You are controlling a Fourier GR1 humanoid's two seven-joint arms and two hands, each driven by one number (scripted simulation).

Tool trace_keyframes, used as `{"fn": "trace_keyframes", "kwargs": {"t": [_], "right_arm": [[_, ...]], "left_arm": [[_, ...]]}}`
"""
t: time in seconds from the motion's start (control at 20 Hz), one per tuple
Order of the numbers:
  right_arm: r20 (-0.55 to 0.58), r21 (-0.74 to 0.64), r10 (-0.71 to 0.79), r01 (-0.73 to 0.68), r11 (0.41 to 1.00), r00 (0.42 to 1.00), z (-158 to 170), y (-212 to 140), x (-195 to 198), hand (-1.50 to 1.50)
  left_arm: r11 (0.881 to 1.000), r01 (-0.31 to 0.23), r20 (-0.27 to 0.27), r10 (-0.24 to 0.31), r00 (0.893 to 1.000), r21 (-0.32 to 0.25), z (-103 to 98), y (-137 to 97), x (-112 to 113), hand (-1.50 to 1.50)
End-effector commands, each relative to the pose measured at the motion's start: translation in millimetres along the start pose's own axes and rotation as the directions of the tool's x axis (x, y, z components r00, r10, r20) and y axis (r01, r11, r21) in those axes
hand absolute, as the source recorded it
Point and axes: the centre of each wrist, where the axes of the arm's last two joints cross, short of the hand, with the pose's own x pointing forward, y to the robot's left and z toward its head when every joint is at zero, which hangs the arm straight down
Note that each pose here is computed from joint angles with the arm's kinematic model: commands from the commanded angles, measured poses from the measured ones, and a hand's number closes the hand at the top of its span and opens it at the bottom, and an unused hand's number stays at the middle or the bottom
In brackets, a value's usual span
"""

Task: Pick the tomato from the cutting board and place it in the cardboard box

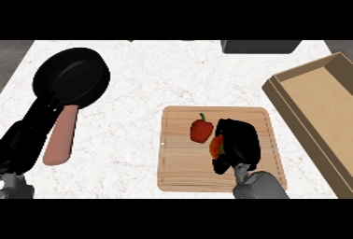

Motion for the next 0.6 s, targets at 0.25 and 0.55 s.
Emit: {"fn": "trace_keyframes", "kwargs": {"t": [0.25, 0.55], "right_arm": [[-0.028, 0.194, -0.04, 0.044, 0.98, 0.999, -60, -46, -41, 1.5], [-0.058, 0.076, -0.003, 0.007, 0.997, 0.998, -57, -47, -49, 1.5]], "left_arm": [[1.0, -0.024, 0.009, 0.024, 1.0, 0.007, -15, -9, 10, 0.0], [1.0, -0.009, -0.001, 0.009, 1.0, -0.011, 8, 12, -4, 0.0]]}}
